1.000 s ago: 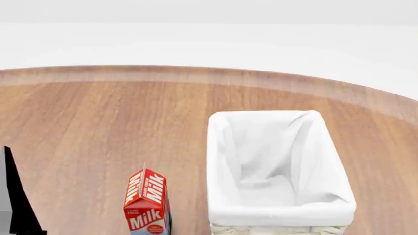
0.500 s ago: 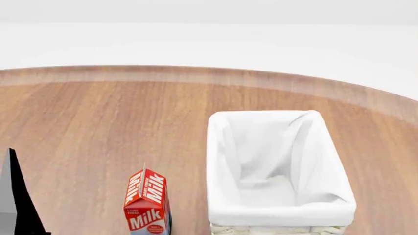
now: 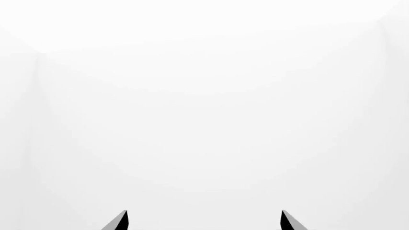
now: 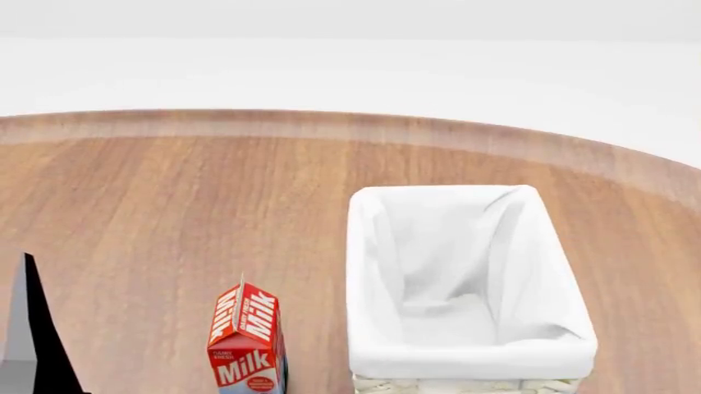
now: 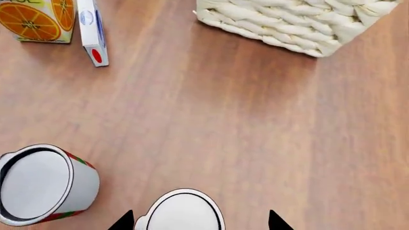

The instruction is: Pick up the alphabet soup and the tomato sauce, and put them in the basket.

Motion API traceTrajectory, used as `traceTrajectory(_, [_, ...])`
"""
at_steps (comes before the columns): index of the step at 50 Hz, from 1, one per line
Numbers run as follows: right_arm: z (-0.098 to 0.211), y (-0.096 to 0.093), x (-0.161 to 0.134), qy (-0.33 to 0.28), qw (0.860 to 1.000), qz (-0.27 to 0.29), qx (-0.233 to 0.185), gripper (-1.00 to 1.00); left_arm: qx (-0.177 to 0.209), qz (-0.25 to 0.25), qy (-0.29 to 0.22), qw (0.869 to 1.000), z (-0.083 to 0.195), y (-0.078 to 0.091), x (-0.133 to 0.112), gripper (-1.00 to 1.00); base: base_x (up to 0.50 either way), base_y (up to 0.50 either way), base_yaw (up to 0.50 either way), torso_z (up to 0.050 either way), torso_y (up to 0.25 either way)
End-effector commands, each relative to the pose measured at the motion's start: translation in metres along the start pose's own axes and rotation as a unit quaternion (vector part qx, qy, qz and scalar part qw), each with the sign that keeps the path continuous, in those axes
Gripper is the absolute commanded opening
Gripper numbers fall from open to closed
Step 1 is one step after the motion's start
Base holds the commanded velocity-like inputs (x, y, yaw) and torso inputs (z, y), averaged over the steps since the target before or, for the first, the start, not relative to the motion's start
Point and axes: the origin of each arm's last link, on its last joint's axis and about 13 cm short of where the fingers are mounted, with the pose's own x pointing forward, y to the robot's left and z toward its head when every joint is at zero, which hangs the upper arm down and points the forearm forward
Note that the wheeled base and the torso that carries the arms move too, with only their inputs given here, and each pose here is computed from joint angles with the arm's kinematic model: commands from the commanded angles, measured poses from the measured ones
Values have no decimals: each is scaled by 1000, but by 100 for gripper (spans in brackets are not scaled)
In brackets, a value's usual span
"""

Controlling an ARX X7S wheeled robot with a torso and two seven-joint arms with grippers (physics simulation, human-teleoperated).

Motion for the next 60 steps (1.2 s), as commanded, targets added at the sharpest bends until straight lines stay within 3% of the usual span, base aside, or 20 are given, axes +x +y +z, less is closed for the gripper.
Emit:
traceTrajectory(1, [-3,4,3,0,1000,-3,-18,100,1,-2,1,1000,-2,-1,-1,100,0,0,0,0,0])
traceTrajectory(60, [-15,10,24,12,1000,13,-23,100,4,-6,1,1000,0,-2,-1,100,0,0,0,0,0])
